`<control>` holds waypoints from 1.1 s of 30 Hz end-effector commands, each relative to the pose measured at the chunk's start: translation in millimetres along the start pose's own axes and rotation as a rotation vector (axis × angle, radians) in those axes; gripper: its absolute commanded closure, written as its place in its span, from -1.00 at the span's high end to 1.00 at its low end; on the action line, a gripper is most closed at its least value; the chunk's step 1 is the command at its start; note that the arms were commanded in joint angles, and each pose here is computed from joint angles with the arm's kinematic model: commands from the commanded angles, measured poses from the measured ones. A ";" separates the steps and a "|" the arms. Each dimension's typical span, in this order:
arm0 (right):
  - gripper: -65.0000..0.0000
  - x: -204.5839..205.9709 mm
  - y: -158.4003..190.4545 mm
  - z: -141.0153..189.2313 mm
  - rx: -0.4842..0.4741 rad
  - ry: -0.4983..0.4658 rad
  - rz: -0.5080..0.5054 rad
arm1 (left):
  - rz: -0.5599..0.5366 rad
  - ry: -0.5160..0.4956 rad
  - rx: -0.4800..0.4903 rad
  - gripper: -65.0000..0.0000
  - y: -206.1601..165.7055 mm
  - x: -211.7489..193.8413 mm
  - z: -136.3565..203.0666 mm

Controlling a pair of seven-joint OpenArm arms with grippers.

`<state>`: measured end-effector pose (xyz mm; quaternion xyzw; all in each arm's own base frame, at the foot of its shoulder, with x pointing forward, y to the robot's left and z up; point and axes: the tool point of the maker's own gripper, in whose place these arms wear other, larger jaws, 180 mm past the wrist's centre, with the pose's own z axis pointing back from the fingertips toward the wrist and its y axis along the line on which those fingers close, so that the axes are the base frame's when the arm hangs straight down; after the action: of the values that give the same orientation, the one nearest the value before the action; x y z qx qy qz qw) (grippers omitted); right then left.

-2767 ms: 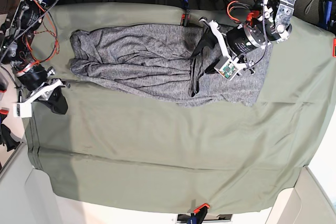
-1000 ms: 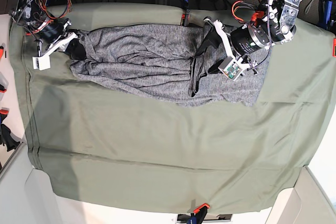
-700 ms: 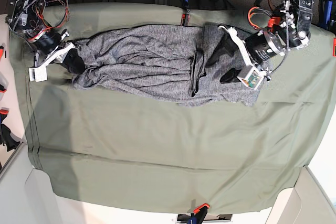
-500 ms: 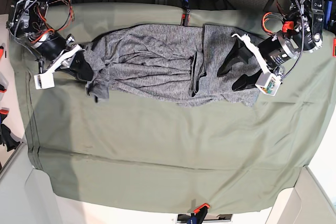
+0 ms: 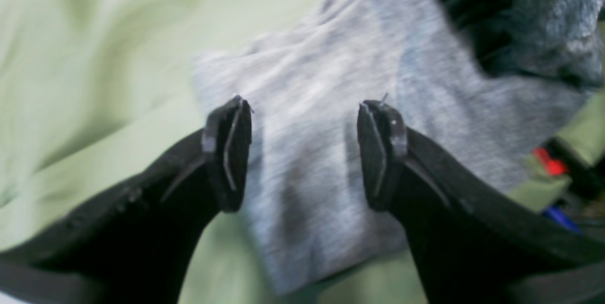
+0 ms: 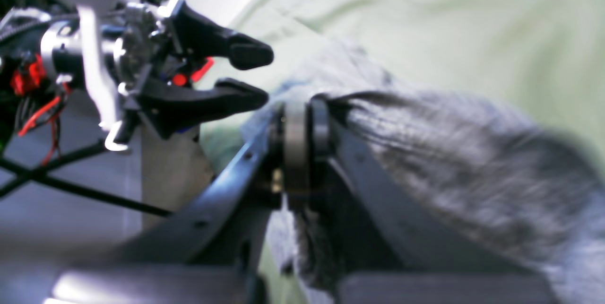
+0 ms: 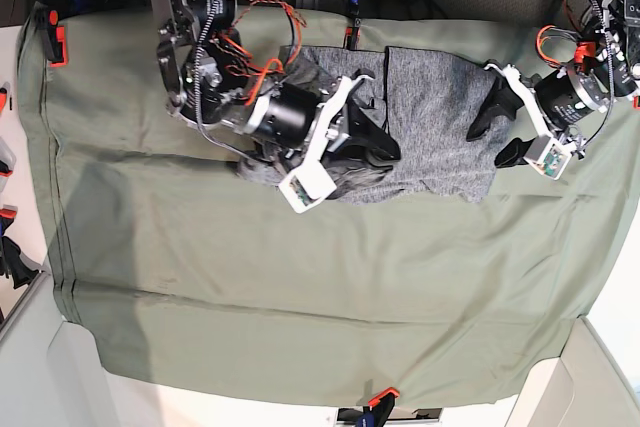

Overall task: Fold the T-shirt properly
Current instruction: 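Fold the strip end with the right gripper over onto the folded half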

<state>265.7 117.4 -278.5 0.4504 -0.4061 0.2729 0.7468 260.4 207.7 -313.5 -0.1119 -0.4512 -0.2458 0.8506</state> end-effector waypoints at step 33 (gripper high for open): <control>-0.33 -15.3 118.7 -91.5 0.388 0.152 0.280 | 0.064 0.029 0.203 0.16 61.1 -18.7 63.3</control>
<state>195.4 243.4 -285.5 0.4837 -0.3243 0.4866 0.6513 232.3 288.4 -302.6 -0.0411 -0.4421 -0.1726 0.8792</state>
